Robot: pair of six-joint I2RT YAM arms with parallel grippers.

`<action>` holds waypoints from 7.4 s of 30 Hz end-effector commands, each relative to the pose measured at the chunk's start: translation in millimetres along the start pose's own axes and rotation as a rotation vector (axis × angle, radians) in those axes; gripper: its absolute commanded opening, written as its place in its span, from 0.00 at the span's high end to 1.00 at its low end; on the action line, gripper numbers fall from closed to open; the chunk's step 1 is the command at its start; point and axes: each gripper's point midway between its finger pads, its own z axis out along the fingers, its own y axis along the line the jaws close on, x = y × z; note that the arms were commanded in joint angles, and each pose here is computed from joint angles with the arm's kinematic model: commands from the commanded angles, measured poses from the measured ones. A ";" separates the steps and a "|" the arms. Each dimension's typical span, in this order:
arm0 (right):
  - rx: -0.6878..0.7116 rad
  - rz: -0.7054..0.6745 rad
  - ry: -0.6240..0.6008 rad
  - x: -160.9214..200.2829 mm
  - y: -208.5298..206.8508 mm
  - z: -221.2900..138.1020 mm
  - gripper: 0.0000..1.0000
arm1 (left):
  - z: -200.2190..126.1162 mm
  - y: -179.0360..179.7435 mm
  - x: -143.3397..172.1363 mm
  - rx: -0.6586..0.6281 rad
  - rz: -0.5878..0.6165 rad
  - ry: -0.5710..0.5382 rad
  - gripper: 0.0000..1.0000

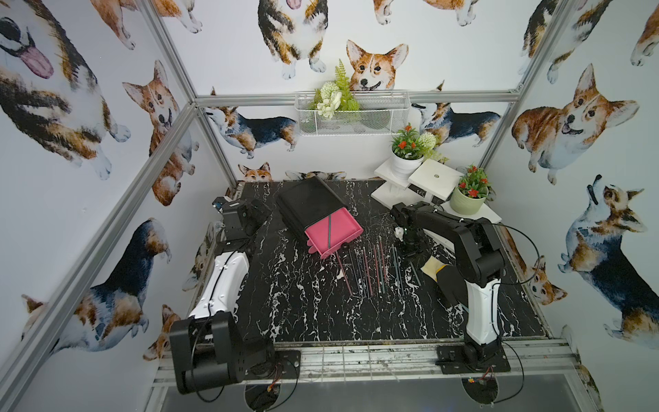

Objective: Please place the pencils in the drawer according to their color
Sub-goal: Pick up the pencil from the center of the board, then place the pencil in the drawer, then pick up the pencil from the center of the board.

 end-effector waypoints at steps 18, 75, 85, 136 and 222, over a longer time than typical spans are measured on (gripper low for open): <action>-0.019 0.211 0.037 44.5 -4.7 13.5 0.76 | -6.9 -2.0 -10.1 0.010 -0.002 -0.040 0.00; -0.450 0.305 -0.386 55.5 75.4 -167.1 1.00 | -1.3 -3.3 -3.7 0.027 -0.013 -0.011 0.00; -0.697 0.260 -0.432 44.8 129.6 -212.4 1.00 | -1.5 -3.4 -3.8 0.028 -0.011 -0.011 0.00; -1.159 0.349 -0.216 -53.0 241.5 -206.9 1.00 | 0.4 -4.6 -5.5 0.034 -0.010 -0.021 0.00; -0.233 0.329 -0.288 46.6 86.6 -108.2 0.74 | -8.8 -4.2 -13.6 0.028 -0.014 -0.057 0.00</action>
